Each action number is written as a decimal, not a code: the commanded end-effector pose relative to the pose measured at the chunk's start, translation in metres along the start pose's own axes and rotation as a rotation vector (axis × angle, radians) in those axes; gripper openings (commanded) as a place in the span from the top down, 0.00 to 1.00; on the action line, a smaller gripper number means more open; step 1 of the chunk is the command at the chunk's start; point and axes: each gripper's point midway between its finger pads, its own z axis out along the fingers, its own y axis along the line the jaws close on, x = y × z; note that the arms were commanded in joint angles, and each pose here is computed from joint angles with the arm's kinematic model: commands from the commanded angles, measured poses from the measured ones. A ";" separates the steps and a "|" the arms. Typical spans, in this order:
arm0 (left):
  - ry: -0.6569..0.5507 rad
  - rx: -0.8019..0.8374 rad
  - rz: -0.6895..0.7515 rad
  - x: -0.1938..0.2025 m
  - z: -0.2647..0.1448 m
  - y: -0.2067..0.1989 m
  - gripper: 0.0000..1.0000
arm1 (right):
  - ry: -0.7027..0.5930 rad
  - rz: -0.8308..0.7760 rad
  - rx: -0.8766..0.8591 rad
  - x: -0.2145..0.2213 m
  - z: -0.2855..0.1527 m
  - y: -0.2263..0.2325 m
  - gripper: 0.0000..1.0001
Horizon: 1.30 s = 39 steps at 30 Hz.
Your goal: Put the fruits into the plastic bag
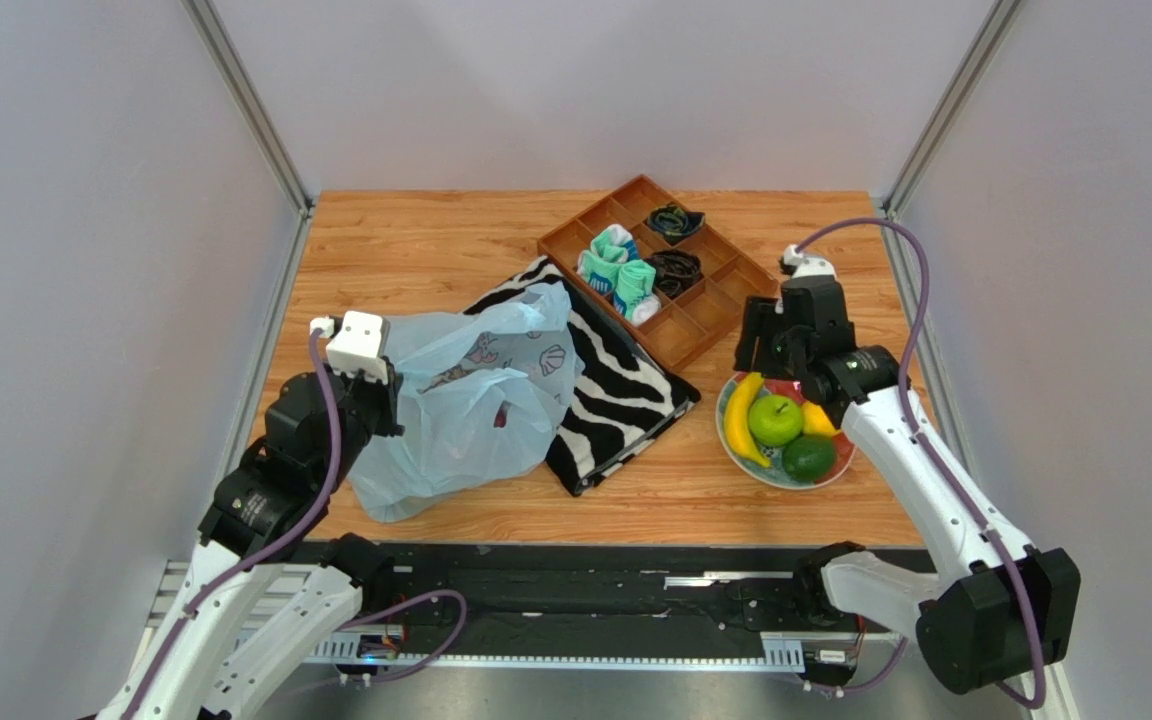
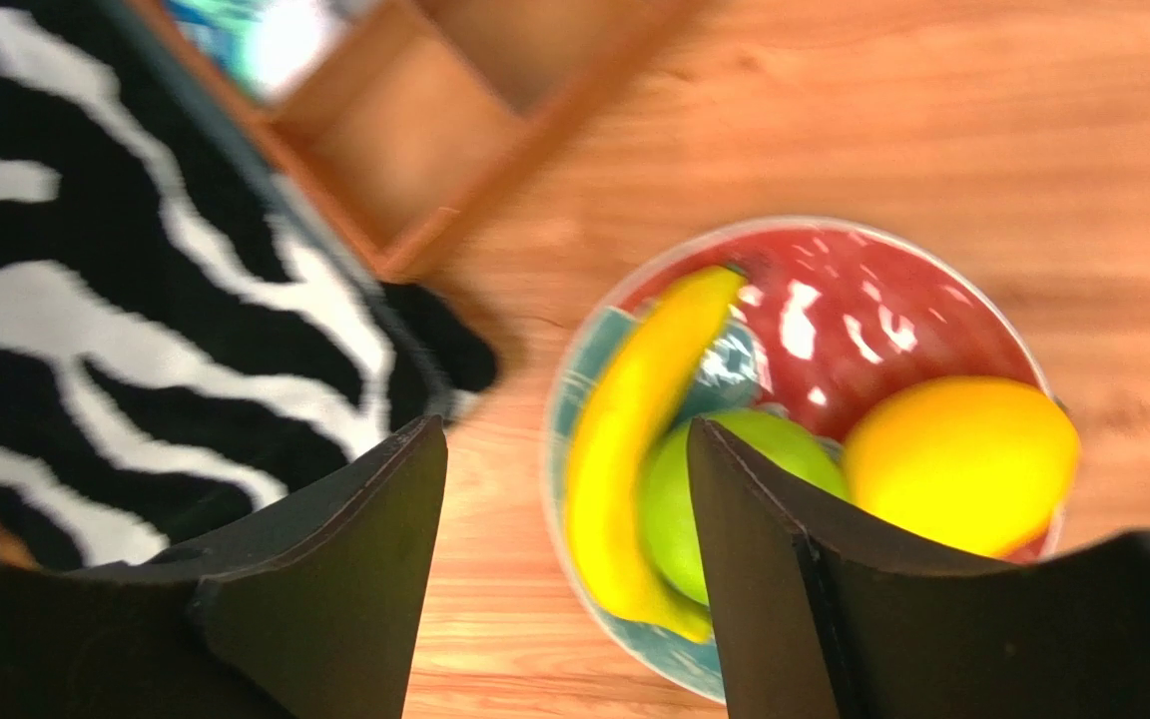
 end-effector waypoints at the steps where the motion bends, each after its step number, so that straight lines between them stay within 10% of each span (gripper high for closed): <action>1: -0.020 -0.004 0.002 -0.006 -0.001 0.001 1.00 | 0.045 0.063 0.034 0.015 0.002 -0.034 0.39; 39: -0.017 0.027 0.007 -0.006 0.000 -0.005 1.00 | 0.232 0.186 0.193 0.070 0.021 -0.080 0.64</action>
